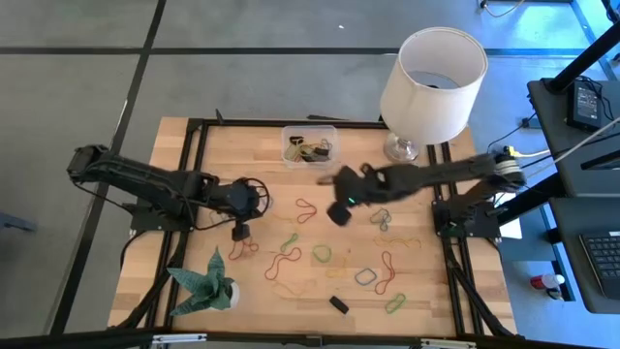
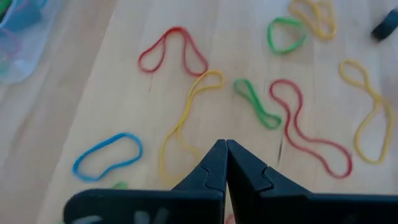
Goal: Pick and place rubber bands into bin
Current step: Put the red rubber band into the transparent bin
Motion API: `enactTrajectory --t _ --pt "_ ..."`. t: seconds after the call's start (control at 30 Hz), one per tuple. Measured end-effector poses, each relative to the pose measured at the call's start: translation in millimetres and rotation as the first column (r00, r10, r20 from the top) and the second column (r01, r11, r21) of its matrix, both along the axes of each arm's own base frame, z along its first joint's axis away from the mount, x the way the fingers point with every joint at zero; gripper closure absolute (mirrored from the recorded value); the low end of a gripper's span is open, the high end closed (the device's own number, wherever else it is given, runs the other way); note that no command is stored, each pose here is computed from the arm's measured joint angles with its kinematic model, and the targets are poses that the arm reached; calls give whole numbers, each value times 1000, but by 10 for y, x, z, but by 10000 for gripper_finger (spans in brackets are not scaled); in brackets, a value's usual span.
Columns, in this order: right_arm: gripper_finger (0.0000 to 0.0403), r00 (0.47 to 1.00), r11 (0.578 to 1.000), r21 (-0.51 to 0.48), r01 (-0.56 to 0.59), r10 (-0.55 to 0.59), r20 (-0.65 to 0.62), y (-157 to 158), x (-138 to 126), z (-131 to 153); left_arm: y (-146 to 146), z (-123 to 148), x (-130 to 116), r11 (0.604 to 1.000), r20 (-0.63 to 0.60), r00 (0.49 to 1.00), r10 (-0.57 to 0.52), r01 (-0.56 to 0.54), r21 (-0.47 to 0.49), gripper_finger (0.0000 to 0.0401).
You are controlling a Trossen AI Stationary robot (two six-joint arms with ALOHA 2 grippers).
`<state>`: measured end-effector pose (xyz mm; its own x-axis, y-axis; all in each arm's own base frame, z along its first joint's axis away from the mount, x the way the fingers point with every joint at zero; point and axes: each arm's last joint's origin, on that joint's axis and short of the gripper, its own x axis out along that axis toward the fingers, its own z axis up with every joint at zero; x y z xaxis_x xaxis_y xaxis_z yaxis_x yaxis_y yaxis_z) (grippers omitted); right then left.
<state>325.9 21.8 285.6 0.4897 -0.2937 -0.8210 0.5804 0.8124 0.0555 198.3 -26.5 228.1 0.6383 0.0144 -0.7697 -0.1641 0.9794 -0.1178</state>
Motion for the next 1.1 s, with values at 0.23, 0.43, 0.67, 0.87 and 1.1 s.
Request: enactTrajectory --t 0.23,0.43,0.67,0.87,1.1 --pt "392 994 996 88 -11 1 109 267 -659 -305 -105 194 123 999 -170 985 13 -8 33 399" --pt "400 993 993 94 -78 70 92 341 -1150 -520 -254 175 370 996 -404 913 57 -26 83 399" --pt "392 986 986 99 -136 125 113 339 -1502 -695 -383 6 610 991 -543 830 125 -125 36 394" --pt "392 975 976 125 -178 158 155 322 -1655 -766 -415 -196 687 952 -620 744 249 -307 13 337" --pt "391 961 963 125 -241 218 171 309 -1716 -770 -458 -510 784 937 -727 638 253 -350 20 230"
